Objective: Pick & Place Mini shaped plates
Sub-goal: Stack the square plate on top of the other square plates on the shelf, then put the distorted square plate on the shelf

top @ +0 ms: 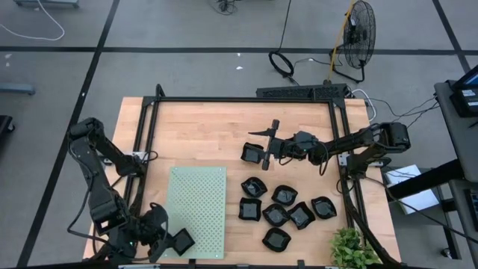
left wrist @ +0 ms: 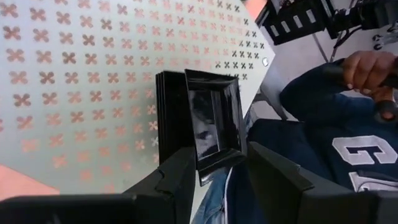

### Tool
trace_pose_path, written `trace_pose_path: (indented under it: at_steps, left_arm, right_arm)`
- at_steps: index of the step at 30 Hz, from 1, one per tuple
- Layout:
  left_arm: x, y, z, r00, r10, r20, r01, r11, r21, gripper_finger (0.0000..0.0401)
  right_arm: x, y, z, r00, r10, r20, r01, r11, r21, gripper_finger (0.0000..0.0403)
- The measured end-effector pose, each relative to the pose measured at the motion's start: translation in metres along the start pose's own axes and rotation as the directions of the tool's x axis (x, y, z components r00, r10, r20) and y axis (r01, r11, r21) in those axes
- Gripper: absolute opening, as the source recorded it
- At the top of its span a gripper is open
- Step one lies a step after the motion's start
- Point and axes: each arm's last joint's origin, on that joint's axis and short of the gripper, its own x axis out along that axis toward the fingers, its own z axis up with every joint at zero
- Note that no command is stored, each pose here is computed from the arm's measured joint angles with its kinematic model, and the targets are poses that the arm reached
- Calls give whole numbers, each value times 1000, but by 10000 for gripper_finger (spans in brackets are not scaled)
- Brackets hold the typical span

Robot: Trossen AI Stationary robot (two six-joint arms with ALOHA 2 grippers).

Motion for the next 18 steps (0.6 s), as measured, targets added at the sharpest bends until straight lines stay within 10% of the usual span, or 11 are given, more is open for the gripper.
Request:
trace_pose_path:
  at_steps: [10, 18]
  left_arm:
    - [-1, 10, 0, 995, 98, -2, -98, 995, -17, 149]
    - [-10, 8, 18, 985, 45, 165, -93, 951, 296, 149]
  right_arm:
    - [0, 0, 0, 1000, 2, -4, -2, 1000, 0, 196]
    - [0, 0, 0, 1000, 3, -4, -2, 999, 36, 196]
